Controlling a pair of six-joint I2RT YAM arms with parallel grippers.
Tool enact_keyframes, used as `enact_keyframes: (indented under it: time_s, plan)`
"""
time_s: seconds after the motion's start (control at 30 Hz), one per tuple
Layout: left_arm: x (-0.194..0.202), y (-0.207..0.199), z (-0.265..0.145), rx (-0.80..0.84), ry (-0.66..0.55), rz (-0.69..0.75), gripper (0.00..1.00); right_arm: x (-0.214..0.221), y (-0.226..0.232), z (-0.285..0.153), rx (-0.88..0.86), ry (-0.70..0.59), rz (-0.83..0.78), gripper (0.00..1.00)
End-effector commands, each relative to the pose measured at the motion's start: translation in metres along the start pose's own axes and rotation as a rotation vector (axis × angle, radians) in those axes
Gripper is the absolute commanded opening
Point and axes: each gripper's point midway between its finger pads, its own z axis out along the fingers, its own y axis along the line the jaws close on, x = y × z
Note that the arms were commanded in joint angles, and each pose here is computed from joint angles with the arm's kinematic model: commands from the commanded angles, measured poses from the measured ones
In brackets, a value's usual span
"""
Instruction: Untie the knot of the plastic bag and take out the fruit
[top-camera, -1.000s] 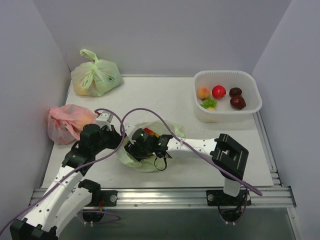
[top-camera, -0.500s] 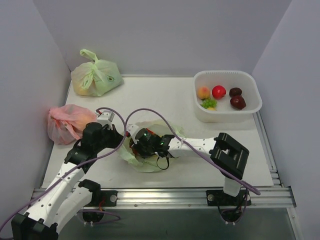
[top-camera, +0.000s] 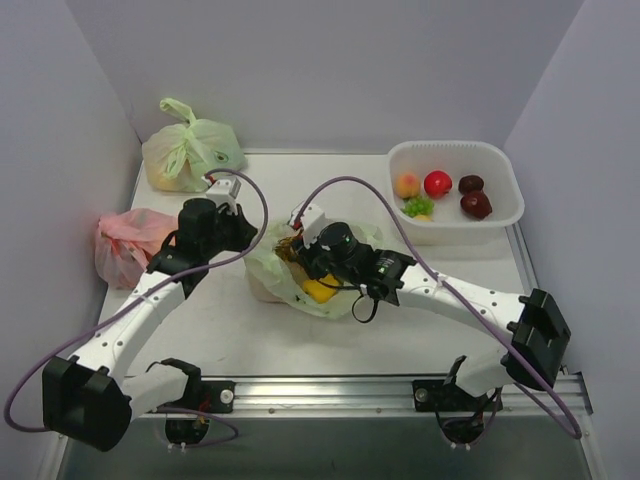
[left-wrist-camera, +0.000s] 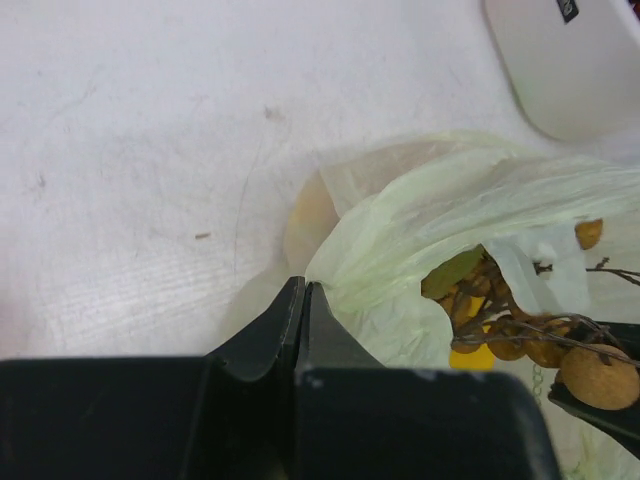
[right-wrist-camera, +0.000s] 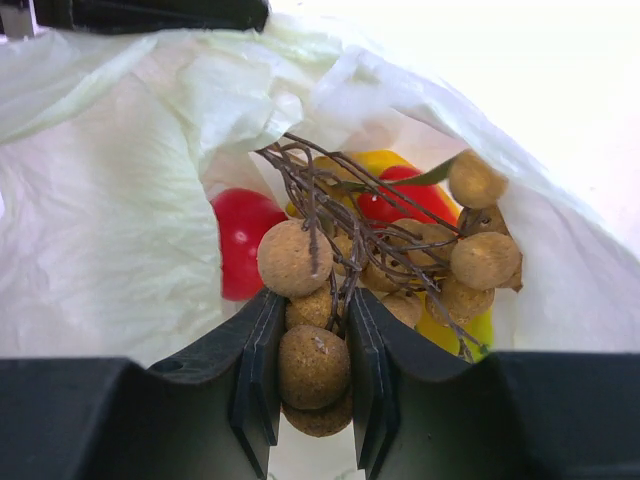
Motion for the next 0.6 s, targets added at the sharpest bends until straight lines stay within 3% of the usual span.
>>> enact_keyframes:
  time_s: [0.0,0.13,0.43,0.57]
  plan:
    - [-0.05,-0.01,0.006,0.045,-0.134,0.034,0.0,-0.012,-0.026,-0.019,0.084,-0.042,0.006,0.0]
    - [-0.044,0.0,0.005,0.042,-0.142,0.0,0.0,-0.021,-0.041,-0.036,0.117,-0.069,-0.006,0.0]
    - [-0.05,0.013,-0.015,-0.029,-0.189,0.039,0.0,0.015,-0.059,-0.048,0.206,0.022,0.026,0.0]
    - [-0.047,0.014,-0.016,-0.029,-0.185,0.037,0.0,-0.006,-0.05,-0.058,0.159,-0.031,0.061,0.0]
